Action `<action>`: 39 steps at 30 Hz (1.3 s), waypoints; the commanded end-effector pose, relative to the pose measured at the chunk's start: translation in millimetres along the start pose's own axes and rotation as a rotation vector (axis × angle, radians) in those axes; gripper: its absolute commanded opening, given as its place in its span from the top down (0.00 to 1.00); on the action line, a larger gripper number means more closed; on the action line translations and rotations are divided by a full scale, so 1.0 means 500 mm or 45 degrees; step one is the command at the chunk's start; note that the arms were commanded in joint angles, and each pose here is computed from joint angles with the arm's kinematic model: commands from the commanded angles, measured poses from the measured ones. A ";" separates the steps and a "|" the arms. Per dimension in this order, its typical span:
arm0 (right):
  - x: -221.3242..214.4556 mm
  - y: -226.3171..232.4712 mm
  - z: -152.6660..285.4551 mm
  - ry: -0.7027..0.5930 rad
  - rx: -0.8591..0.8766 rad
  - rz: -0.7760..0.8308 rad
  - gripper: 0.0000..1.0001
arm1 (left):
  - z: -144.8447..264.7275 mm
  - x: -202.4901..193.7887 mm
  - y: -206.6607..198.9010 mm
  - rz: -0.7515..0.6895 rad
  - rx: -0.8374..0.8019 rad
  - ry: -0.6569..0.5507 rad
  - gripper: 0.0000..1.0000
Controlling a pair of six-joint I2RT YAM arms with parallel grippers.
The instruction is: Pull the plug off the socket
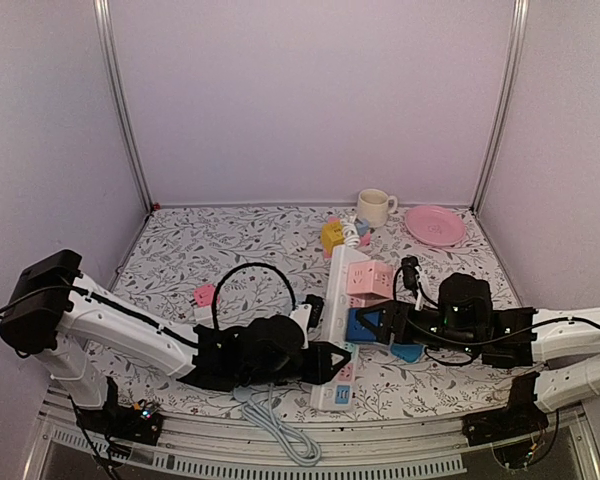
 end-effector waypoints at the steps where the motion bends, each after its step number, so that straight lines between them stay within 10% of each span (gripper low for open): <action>1: 0.057 0.036 0.040 -0.157 0.111 -0.017 0.97 | 0.019 0.039 0.147 0.083 0.353 -0.169 1.00; 39: 0.052 0.043 0.003 -0.077 0.057 -0.003 0.97 | -0.028 0.027 0.139 0.019 0.407 -0.119 1.00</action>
Point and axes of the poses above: each gripper's point midway between its finger pads, its own z axis back along the fingers, its own y axis along the line the jaws close on, x = y × z, the point moved 3 cm from there along z, back along the fingers, and after that the axes turned 4 degrees about z, right-handed, at the moved point
